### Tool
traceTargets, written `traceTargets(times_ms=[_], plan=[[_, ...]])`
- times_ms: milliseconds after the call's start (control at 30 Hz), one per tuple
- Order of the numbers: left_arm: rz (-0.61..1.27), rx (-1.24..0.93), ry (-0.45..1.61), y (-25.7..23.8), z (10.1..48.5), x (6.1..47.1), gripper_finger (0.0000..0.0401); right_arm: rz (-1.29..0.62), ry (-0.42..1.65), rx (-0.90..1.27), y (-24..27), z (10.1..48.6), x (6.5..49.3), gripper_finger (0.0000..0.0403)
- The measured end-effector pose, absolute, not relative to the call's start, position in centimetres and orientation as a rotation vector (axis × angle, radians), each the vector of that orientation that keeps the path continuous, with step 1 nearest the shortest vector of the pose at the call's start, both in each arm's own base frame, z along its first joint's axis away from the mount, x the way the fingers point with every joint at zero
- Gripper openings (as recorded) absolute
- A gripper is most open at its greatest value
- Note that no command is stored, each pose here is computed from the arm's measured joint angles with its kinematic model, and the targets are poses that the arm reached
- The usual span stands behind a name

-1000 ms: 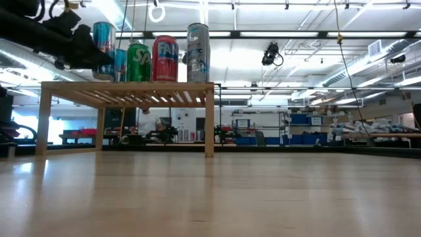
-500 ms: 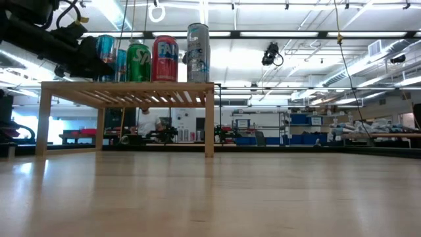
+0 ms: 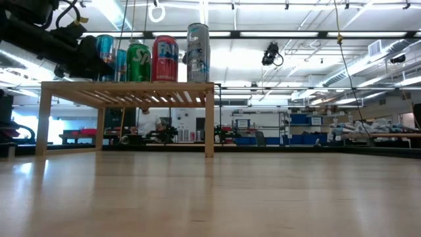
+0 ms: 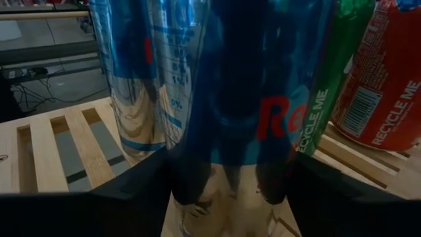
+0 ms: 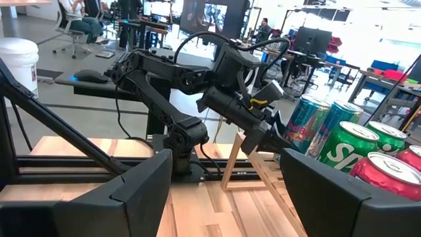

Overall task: Place canned beverage on shelf
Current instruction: Put the blue soda can on the shelf

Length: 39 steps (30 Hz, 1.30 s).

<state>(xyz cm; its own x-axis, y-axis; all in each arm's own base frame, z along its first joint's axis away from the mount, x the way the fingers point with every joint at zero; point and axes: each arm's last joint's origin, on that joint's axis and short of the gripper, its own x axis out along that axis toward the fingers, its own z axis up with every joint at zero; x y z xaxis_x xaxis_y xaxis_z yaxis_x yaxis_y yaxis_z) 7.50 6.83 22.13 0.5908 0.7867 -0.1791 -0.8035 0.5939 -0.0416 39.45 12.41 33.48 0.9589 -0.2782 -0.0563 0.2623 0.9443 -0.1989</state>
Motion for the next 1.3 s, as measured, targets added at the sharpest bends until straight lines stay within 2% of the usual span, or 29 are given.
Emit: traceTargets(times_ms=[200,333,567,933,1300], plan=[[0.929,-0.127,0.154,6.8,22.1,7.5,0.0314,-0.276,0.082,-0.181,12.4,33.5,39.5,0.0291],[0.93,-0.13,0.139,6.8,22.2,7.5,0.0333,-0.276,0.082,-0.181,12.4,33.5,39.5,0.0291],[0.928,-0.119,0.076,6.8,23.2,7.5,0.0336,-0.287,0.08,-0.172,12.0,33.5,39.6,0.0291],[0.924,-0.16,0.025,5.6,28.0,6.0,0.0337,-0.307,0.083,-0.155,11.2,33.5,39.8,0.0291],[0.816,-0.169,-0.047,4.1,32.3,4.6,0.0337,-0.307,0.085,-0.155,11.2,33.4,39.8,0.0291]])
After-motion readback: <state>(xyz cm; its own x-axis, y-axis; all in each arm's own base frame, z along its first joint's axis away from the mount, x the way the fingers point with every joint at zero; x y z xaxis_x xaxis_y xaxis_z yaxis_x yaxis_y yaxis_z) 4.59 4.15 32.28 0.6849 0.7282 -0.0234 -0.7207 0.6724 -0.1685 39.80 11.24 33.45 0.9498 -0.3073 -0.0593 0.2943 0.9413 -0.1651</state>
